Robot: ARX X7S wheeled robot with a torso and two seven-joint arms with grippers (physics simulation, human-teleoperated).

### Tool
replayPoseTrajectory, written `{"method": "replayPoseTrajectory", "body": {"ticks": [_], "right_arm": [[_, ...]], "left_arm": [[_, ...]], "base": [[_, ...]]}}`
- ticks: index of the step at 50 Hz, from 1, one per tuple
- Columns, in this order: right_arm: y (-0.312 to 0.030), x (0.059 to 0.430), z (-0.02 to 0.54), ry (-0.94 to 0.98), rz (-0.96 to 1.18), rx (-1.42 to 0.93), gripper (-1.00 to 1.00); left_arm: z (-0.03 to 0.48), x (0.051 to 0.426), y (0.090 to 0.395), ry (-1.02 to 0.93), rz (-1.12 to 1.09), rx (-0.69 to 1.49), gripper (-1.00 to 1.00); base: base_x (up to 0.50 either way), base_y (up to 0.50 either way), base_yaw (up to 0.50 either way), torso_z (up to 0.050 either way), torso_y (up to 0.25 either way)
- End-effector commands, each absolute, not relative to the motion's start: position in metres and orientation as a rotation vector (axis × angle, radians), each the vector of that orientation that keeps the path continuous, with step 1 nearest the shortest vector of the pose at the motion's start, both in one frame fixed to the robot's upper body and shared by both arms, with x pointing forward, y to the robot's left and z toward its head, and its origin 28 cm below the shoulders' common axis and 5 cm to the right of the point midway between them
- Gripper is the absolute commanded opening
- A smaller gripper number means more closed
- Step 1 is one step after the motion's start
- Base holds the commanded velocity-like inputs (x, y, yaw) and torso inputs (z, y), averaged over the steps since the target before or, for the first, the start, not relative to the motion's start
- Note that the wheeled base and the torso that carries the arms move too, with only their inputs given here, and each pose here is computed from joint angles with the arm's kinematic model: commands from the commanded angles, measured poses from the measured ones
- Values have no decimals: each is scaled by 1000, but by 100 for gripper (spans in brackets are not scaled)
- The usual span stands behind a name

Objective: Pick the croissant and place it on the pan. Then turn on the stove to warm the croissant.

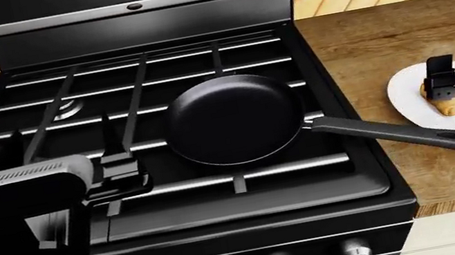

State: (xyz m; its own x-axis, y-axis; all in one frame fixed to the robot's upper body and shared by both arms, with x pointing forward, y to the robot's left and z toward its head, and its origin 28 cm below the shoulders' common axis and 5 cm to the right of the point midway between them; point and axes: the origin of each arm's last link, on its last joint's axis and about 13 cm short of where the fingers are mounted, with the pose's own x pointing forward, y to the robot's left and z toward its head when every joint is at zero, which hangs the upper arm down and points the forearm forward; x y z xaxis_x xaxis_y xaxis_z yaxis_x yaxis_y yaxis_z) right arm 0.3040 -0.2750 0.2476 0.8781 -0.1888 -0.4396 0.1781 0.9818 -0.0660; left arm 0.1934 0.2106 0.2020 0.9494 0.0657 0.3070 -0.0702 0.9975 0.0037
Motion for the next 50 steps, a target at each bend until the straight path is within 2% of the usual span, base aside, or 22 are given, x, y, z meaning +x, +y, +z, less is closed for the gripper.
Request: {"method": "replayPoseTrajectory", "body": {"ticks": [1,50], "right_arm": [[-275,301,236,464,-191,4,100],[-281,310,209,478,-224,66,100]], "left_arm": [[200,194,211,-307,68,14,100],[198,196,210,-300,65,17,100]], "base": [[0,0,0,0,0],[0,0,0,0,0]]}}
